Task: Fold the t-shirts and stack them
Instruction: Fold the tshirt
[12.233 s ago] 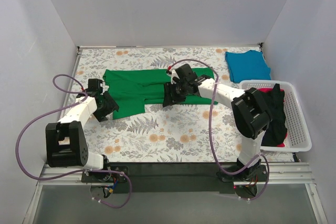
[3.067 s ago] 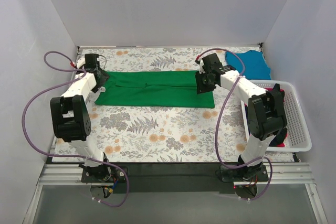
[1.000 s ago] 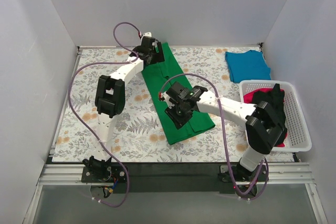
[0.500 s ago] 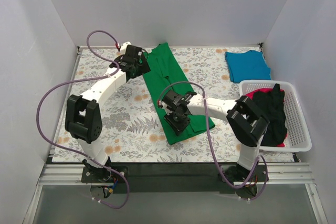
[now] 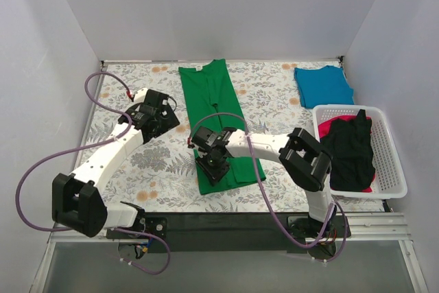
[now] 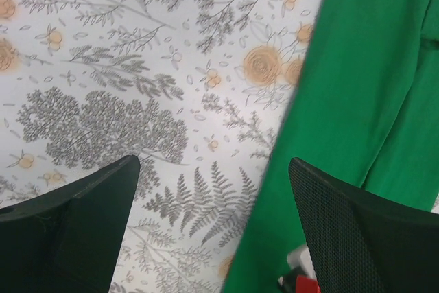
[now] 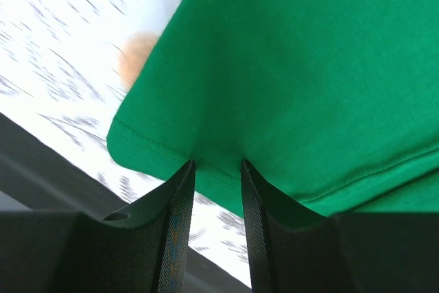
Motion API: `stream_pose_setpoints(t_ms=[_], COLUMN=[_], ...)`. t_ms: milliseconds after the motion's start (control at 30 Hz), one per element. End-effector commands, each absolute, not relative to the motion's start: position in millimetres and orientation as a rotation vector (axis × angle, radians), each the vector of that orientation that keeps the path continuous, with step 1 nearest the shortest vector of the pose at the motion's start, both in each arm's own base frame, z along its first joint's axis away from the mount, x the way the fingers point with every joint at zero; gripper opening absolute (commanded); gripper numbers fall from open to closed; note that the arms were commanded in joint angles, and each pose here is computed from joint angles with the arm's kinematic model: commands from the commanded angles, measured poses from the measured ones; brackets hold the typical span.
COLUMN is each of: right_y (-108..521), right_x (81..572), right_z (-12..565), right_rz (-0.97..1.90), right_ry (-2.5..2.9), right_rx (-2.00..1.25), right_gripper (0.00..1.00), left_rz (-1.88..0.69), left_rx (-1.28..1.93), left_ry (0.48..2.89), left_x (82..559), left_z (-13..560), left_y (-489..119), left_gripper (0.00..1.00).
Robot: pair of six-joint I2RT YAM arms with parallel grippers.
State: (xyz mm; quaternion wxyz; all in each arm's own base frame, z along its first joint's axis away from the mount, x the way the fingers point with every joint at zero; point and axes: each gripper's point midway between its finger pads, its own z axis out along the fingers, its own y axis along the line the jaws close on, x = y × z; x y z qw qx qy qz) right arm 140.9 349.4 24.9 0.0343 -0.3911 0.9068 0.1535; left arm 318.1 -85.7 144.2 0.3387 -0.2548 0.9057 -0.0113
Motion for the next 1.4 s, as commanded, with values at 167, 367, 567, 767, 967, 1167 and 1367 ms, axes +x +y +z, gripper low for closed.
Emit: stream_pose_setpoints(t_ms=[167,367,567,767,967,1167,1367], right_y=[412,388,304,219,198,213,222], right_x=[135,160,184,182,176,169,171], right_z=[44,88,111,95,79,62,52], right_rz=[0.613,0.537,0.385,0.336,0.331,0.574,0.674], right_ry=[2.811,2.711,2.694,2.75,2.724,2.745,2.762], right_rx=[-1.025,-0.828,-0.581,-0.378,-0.354,-0.299,-0.293], right_gripper=[0.4,0.41,0.52,0.75,0.59,0.51,0.46], left_rz=[-0.134,-0.219,-0.446,-0.542,-0.572,-0.535,-0.484], left_rx=[-0.625,-0.612,-0.62,-0.619,-0.634,-0.638,-0.622], left_ry=[2.407,2.455,2.554,2.687,2.775,2.843,2.866], left_x=[261,237,216,194,174,166,166], left_z=[144,136,121,95,67,45,36], left_y=[-80,-86,-117,-137,-156,-168,-173], left_gripper=[0.9,0.89,0.85,0.88,0.88,0.73,0.67])
